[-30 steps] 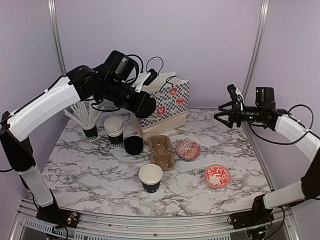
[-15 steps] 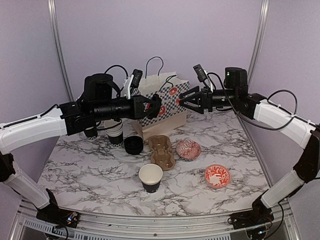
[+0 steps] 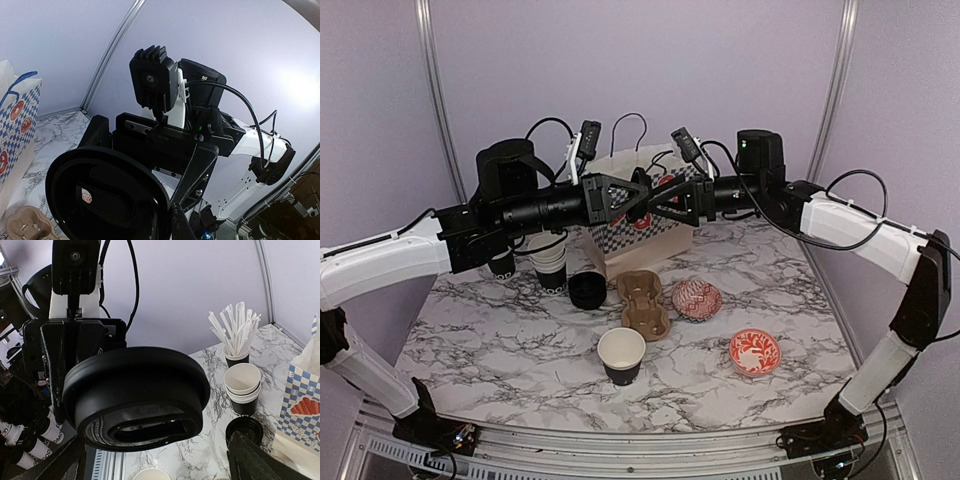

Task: Pack the takeout coffee

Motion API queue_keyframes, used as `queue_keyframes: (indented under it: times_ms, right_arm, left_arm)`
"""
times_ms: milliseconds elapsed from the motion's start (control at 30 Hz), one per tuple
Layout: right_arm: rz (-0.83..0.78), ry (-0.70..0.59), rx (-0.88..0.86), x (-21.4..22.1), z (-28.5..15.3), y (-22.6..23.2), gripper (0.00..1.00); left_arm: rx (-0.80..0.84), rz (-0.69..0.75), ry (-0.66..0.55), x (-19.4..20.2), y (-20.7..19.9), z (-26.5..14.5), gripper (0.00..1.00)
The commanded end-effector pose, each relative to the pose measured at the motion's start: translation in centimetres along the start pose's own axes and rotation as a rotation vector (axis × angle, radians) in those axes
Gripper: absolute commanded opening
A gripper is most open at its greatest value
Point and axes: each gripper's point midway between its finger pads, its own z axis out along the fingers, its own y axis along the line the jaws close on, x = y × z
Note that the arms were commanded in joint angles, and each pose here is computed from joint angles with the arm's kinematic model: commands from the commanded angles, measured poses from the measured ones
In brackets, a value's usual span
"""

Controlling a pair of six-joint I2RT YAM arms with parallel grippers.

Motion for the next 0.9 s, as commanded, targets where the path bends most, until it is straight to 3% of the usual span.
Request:
queue_keyframes:
  times_ms: [0, 200, 433, 600, 867]
  right_arm:
    - [-0.009, -0.037, -0.050, -1.9, 0.1, 1.4, 0.95]
    - [-0.034, -0.059, -0.083, -2.5, 0.0, 2.0, 0.90]
    - [-0.055, -0.060, -0.122, -2.3, -0.2, 2.8, 0.92]
    - [-0.071, -0.054, -0.127, -1.9, -0.3, 3.0, 0.99]
    - [-0.089, -0.057, -0.133, -2.2, -0.9, 3.7, 0.99]
  left_arm:
    - [0.079, 0.007, -0.054, -1.9, -2.4, -1.0, 0.00]
    - [0.099, -0.005, -0.049, -1.8, -2.6, -0.8, 0.00]
    - [0.135, -0.023, -0.047, -2.0, -3.3, -0.7, 0.00]
    - [0.172, -0.036, -0.040, -2.2, -4.1, -0.9, 0.00]
    - [0.224, -0.048, -0.028, -2.6, -5.4, -1.7, 0.00]
